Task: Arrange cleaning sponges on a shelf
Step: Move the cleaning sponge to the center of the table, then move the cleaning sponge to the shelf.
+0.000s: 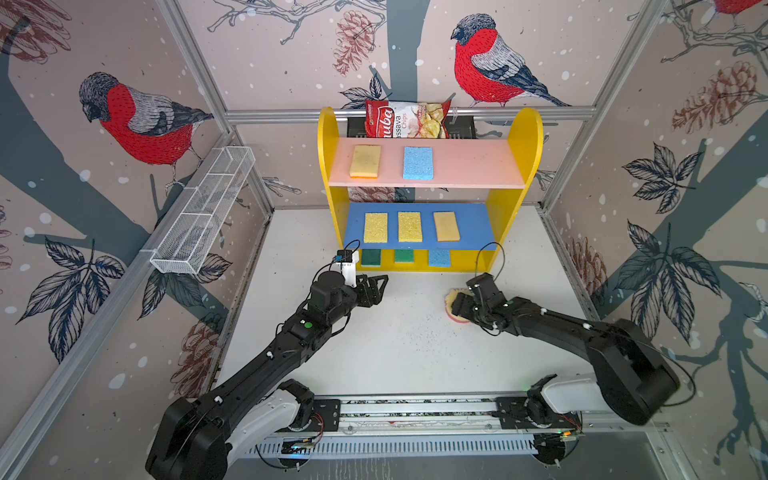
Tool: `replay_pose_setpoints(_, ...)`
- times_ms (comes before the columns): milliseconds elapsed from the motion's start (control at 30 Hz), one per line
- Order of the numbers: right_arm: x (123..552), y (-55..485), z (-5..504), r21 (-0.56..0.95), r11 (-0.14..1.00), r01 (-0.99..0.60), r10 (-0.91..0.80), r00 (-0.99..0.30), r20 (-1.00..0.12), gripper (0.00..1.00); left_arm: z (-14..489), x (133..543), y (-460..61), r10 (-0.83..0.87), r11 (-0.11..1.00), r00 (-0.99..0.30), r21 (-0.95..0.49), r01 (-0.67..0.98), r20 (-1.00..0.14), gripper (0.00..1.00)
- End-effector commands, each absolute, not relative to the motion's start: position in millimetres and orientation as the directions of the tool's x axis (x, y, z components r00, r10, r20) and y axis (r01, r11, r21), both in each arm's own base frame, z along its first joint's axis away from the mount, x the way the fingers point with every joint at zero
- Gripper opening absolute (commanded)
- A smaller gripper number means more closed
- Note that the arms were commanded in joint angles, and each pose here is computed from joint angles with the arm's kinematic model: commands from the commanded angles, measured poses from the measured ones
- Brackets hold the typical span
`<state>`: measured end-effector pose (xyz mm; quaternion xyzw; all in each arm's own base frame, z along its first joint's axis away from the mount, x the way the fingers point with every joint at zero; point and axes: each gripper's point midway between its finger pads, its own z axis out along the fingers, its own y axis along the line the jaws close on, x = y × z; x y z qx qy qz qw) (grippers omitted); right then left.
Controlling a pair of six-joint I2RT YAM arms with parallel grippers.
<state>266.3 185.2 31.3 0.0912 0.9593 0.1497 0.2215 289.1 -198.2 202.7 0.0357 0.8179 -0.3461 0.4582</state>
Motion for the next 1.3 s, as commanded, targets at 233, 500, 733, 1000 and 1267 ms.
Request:
replay_pose_setpoints(233, 261, 311, 35, 0.320, 0.928, -0.192, -0.062, -0.925, -0.375, 0.89, 192, 293, -181, -0.270, 0.813, -0.571, -0.502, 0.296, -0.775, 0.77)
replay_pose_setpoints(500, 288, 309, 103, 0.351, 0.905, -0.241, -0.046, -0.875, -0.482, 0.89, 177, 297, -171, -0.271, 0.849, -0.580, -0.475, 0.233, -0.768, 0.78)
replay_pose_setpoints(733, 316, 271, 188, 0.455, 0.858, -0.238, 0.092, -0.801, -0.592, 0.80, 149, 295, -184, -0.266, 0.822, -0.646, -0.519, 0.236, -0.715, 0.79)
replay_pose_setpoints(1000, 320, 259, 304, 0.461, 0.795, -0.394, 0.126, -0.637, -0.761, 0.06, 122, 295, -196, -0.274, 0.792, -0.701, -0.568, 0.224, -0.658, 0.78)
replay_pose_setpoints(1267, 321, 271, 410, 0.413, 0.709, -0.571, 0.157, -0.443, -0.882, 0.00, 96, 299, -207, -0.253, 0.790, -0.739, -0.575, 0.215, -0.624, 0.75)
